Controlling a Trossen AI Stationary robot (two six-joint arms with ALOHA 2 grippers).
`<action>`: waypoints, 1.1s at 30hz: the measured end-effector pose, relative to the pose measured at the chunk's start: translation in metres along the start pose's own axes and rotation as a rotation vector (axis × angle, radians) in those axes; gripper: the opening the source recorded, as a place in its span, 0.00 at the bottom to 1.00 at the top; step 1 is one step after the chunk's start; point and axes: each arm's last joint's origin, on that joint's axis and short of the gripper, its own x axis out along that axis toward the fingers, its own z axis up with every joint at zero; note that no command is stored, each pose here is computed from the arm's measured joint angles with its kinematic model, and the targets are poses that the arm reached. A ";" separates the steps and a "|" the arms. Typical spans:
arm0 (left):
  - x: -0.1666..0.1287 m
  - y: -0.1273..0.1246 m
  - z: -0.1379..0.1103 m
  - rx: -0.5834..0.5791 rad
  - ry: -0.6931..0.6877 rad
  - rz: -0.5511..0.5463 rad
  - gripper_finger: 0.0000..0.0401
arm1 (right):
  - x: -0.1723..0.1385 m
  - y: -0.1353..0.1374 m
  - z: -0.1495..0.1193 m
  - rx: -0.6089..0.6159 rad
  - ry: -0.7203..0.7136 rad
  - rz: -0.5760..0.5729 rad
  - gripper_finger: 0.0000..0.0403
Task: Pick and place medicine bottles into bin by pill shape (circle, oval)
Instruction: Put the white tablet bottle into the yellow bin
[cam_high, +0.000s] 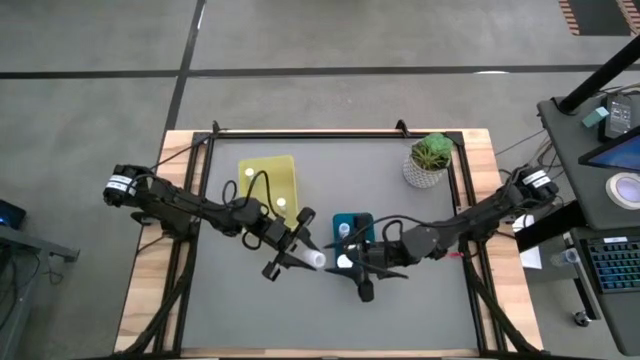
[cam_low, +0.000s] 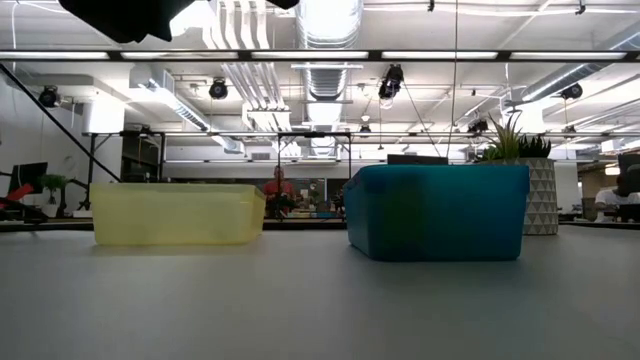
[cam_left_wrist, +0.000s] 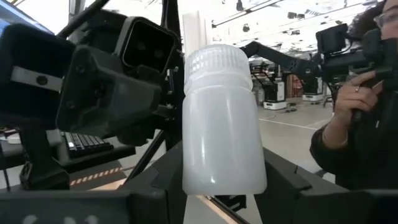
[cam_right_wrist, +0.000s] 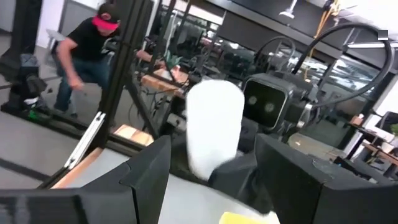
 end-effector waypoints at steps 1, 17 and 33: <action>0.000 0.000 0.000 0.001 -0.001 0.001 0.32 | 0.002 -0.001 0.001 0.002 -0.003 -0.005 0.56; 0.000 0.000 0.000 0.011 -0.004 0.014 0.32 | 0.028 0.001 -0.005 -0.031 0.015 -0.022 0.55; 0.000 0.002 0.000 0.012 -0.005 0.036 0.32 | 0.027 0.000 -0.005 -0.004 0.018 -0.021 0.29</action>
